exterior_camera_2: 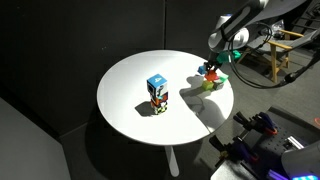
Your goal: Put the orange block on the light green block
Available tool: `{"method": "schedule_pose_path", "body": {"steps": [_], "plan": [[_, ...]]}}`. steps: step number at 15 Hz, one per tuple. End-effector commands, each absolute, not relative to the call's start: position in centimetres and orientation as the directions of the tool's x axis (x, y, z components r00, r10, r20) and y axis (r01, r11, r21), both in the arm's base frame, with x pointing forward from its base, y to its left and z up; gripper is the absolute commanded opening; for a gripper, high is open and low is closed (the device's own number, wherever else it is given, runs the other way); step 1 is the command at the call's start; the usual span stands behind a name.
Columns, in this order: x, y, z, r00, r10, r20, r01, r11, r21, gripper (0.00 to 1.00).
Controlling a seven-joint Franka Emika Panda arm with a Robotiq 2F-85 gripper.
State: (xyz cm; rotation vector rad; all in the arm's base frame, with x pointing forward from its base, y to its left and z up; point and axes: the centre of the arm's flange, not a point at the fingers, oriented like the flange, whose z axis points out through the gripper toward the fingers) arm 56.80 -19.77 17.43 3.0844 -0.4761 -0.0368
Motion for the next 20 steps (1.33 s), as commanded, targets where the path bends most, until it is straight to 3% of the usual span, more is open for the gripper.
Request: {"method": "schedule_pose_path", "body": {"steps": [1,20], "plan": [[57.9,-20.8,17.2,0.961,-0.275,-0.045,-0.272,-0.961,0.056,0.29],[58.4,-20.6,14.4,0.966,-0.255,-0.036,-0.253,-0.966,0.054,0.29]]}}
